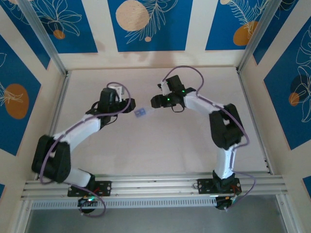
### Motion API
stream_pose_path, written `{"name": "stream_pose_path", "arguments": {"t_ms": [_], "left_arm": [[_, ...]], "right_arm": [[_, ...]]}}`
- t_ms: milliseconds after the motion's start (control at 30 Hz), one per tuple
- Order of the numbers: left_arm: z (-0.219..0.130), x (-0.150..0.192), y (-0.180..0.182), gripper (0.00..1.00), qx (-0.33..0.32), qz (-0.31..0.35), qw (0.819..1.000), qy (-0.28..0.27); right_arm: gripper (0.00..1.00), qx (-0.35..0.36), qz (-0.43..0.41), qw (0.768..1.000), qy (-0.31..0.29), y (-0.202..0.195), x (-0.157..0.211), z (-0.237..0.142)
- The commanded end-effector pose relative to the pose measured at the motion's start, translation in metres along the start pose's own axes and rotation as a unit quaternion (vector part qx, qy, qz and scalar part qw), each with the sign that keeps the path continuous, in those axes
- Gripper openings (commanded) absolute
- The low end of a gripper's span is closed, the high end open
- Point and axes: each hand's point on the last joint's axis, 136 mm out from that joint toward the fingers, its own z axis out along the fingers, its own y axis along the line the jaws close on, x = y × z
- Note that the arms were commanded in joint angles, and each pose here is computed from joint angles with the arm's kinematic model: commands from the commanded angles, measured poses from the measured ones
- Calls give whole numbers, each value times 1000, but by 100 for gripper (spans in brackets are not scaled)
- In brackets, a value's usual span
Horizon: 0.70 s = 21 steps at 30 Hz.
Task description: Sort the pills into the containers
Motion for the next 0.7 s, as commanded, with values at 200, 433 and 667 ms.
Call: {"name": "stream_pose_path", "arguments": {"t_ms": [200,433,667], "left_arm": [[-93,-15,31,74,-79,94,974,-189],[-127,5,86,100,-213,103,938,-252],[-143,27,130,100,-329,121,896,-272]], "right_arm": [[64,86,-82,983,-138,-12,39,-90],[72,215,-103,943,-231,-70,62,-137],[99,291,-53,921,-253,-117,64,-154]]}}
